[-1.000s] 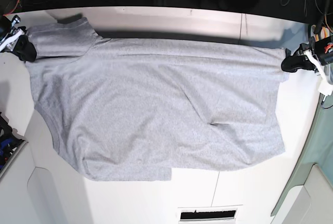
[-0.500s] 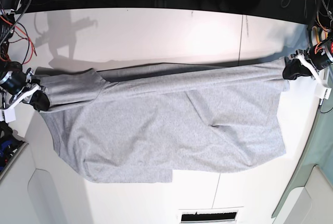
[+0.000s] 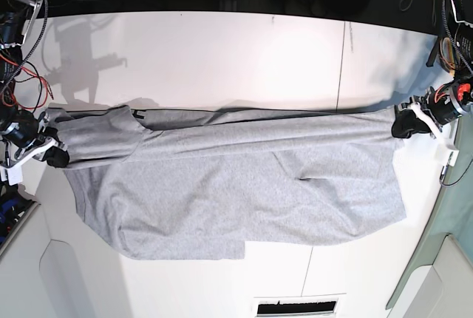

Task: Layout the t-shirt on the table in an organized manner, then fold the t-shirt properly
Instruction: 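Lower the folded edge with both grippers and pull it back flat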

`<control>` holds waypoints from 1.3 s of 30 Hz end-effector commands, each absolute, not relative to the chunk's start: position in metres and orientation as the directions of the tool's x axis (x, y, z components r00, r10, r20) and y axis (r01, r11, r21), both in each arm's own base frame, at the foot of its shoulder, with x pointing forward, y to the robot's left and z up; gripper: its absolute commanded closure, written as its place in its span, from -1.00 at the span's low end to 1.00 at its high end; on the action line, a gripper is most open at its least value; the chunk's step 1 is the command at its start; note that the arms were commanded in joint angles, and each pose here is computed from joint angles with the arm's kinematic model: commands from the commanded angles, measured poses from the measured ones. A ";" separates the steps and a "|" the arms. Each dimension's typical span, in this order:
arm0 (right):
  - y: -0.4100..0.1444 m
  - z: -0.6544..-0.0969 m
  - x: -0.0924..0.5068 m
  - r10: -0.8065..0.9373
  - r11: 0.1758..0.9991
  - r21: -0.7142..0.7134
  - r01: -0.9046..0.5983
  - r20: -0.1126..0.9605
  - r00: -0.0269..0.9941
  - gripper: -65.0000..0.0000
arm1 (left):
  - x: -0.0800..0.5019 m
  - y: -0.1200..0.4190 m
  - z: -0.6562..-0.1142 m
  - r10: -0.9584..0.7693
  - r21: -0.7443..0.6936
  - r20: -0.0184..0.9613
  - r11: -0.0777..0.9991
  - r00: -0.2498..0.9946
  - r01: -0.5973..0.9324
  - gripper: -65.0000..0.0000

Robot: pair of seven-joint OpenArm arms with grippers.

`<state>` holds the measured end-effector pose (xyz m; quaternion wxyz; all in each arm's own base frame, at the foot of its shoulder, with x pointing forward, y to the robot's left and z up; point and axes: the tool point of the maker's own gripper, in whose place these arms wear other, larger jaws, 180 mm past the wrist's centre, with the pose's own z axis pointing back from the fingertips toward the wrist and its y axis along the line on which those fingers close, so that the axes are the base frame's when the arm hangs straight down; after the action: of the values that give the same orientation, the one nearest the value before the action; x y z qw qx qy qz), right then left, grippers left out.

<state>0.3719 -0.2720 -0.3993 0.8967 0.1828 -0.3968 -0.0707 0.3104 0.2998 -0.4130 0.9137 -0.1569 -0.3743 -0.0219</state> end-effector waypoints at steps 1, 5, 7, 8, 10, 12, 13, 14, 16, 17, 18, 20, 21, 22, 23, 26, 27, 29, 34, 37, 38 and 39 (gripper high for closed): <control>-0.285 -0.378 0.387 -0.286 0.927 0.375 -0.018 0.735 0.614 1.00 | 0.330 0.310 -0.390 0.063 -0.232 0.750 0.957 0.659 0.173 1.00; -0.282 -0.387 0.384 -0.304 0.920 0.393 -0.004 0.718 0.626 0.85 | 0.344 0.309 -0.390 0.002 -0.160 0.759 0.970 0.651 0.183 0.52; -0.283 -0.388 0.384 -0.313 0.918 0.396 0.009 0.714 0.626 0.43 | 0.347 0.306 -0.393 -0.020 -0.133 0.761 0.973 0.648 0.186 0.26; -0.283 -0.387 0.385 -0.314 0.918 0.396 0.009 0.714 0.626 0.28 | 0.347 0.305 -0.396 -0.038 -0.115 0.758 0.975 0.651 0.191 0.17; -0.283 -0.387 0.384 -0.313 0.919 0.395 0.009 0.714 0.626 0.14 | 0.346 0.303 -0.402 -0.063 -0.087 0.745 0.978 0.664 0.190 0.07; -0.283 -0.386 0.384 -0.307 0.920 0.391 0.007 0.710 0.634 0.14 | 0.345 0.304 -0.405 -0.063 -0.082 0.734 0.980 0.676 0.181 0.05; -0.284 -0.384 0.383 -0.299 0.923 0.386 0.004 0.707 0.641 0.15 | 0.344 0.307 -0.406 -0.054 -0.084 0.726 0.982 0.685 0.167 0.05; -0.286 -0.381 0.383 -0.294 0.925 0.381 0.003 0.709 0.641 0.14 | 0.343 0.310 -0.405 -0.043 -0.091 0.723 0.984 0.689 0.156 0.05; -0.293 -0.374 0.382 -0.300 0.926 0.377 0.017 0.710 0.637 0.14 | 0.342 0.310 -0.398 -0.006 -0.137 0.733 0.978 0.680 0.157 0.06; -0.299 -0.370 0.380 -0.309 0.927 0.375 0.032 0.711 0.632 0.14 | 0.341 0.308 -0.392 0.015 -0.171 0.744 0.971 0.669 0.168 0.06; -0.308 -0.366 0.378 -0.324 0.926 0.375 0.052 0.714 0.621 0.14 | 0.340 0.306 -0.387 0.040 -0.206 0.748 0.963 0.663 0.175 0.06; -0.328 -0.364 0.370 -0.363 0.920 0.377 0.108 0.715 0.597 0.13 | 0.334 0.303 -0.382 0.077 -0.265 0.741 0.946 0.667 0.186 0.06; -0.339 -0.364 0.367 -0.384 0.916 0.376 0.141 0.715 0.585 0.04 | 0.331 0.303 -0.382 0.099 -0.289 0.733 0.941 0.673 0.176 0.06; -0.347 -0.365 0.363 -0.396 0.913 0.371 0.167 0.712 0.580 -0.08 | 0.329 0.303 -0.382 0.115 -0.306 0.729 0.937 0.675 0.171 0.06; -0.353 -0.367 0.361 -0.404 0.911 0.369 0.185 0.708 0.579 -0.20 | 0.328 0.301 -0.382 0.128 -0.321 0.727 0.932 0.675 0.169 0.05; -0.360 -0.380 0.354 -0.402 0.914 0.345 0.214 0.692 0.600 -0.37 | 0.326 0.297 -0.381 0.164 -0.359 0.726 0.919 0.668 0.164 0.05; -0.360 -0.385 0.351 -0.411 0.909 0.351 0.223 0.681 0.606 -0.37 | 0.326 0.296 -0.380 0.177 -0.372 0.726 0.914 0.664 0.163 0.05; -0.358 -0.399 0.347 -0.437 0.897 0.369 0.243 0.656 0.615 -0.37 | 0.325 0.294 -0.381 0.184 -0.383 0.720 0.910 0.669 0.161 -0.08; -0.339 -0.440 0.335 -0.481 0.870 0.413 0.271 0.584 0.654 -0.37 | 0.324 0.294 -0.383 0.180 -0.381 0.715 0.910 0.676 0.161 -0.22; -0.313 -0.453 0.335 -0.469 0.867 0.436 0.240 0.554 0.688 -0.37 | 0.323 0.301 -0.389 0.133 -0.321 0.715 0.935 0.686 0.153 -0.22; -0.304 -0.455 0.336 -0.462 0.867 0.444 0.226 0.549 0.696 -0.37 | 0.323 0.308 -0.392 0.130 -0.296 0.714 0.947 0.688 0.128 -0.22; -0.296 -0.456 0.338 -0.461 0.864 0.456 0.213 0.546 0.699 -0.37 | 0.322 0.312 -0.395 0.129 -0.281 0.711 0.953 0.691 0.111 -0.22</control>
<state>0.3368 -0.2914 -0.4586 0.8979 0.1898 -0.3465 -0.1941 0.3103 0.3026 -0.4125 0.9165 -0.1591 -0.3671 0.0064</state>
